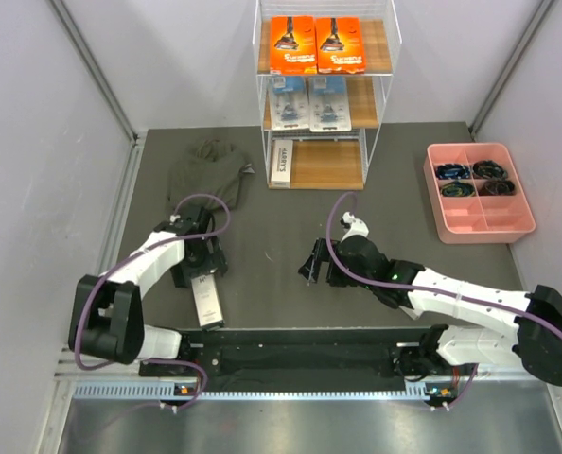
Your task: Place and organize the shaving razors onto the shelf
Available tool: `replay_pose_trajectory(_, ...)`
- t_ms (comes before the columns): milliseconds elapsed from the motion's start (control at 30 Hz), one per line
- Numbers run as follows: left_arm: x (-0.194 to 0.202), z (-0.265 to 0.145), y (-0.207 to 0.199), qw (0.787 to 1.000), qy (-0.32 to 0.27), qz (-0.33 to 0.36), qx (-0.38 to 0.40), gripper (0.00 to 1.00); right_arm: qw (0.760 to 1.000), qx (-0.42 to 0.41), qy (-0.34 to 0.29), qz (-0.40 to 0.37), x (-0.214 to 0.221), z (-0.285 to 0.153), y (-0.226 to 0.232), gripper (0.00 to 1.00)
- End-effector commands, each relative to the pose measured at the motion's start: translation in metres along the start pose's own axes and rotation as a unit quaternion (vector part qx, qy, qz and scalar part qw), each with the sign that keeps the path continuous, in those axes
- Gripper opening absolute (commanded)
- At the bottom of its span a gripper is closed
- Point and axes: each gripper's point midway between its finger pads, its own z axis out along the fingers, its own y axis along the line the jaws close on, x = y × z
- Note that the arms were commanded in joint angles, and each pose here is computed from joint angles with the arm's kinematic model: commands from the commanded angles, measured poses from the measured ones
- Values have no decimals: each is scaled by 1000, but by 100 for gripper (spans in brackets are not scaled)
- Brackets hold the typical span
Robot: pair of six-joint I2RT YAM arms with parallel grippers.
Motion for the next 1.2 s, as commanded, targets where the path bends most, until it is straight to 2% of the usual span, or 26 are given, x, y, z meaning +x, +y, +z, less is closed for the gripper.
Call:
replay_pose_trajectory(0,0,7,-14,999,28,13,24,95,1000,-23,-14,6,-7,-7,14,99)
replay_pose_trajectory(267,12,17,-16,997,74,26,22,77,1000,-25,-12,7,-6,-8,14,99)
replay_pose_trajectory(400,11,15,-19,997,71,27,32,61,999,-28,-15,7,-8,-9,15,99)
replay_pose_trajectory(433,10,14,-20,997,67,28,35,52,999,-28,-15,7,-8,-10,16,99)
replay_pose_trajectory(533,10,10,-25,996,67,28,53,42,999,-33,-17,7,-11,-11,19,99)
replay_pose_trajectory(667,9,6,-32,994,71,31,71,41,999,-36,-18,6,-14,-13,22,99)
replay_pose_trajectory(900,-14,-15,-51,993,37,28,111,41,998,-49,-35,-1,-29,-25,36,99)
replay_pose_trajectory(1167,-45,-47,-90,979,-9,-23,200,41,995,-80,-55,-6,-47,-39,57,99)
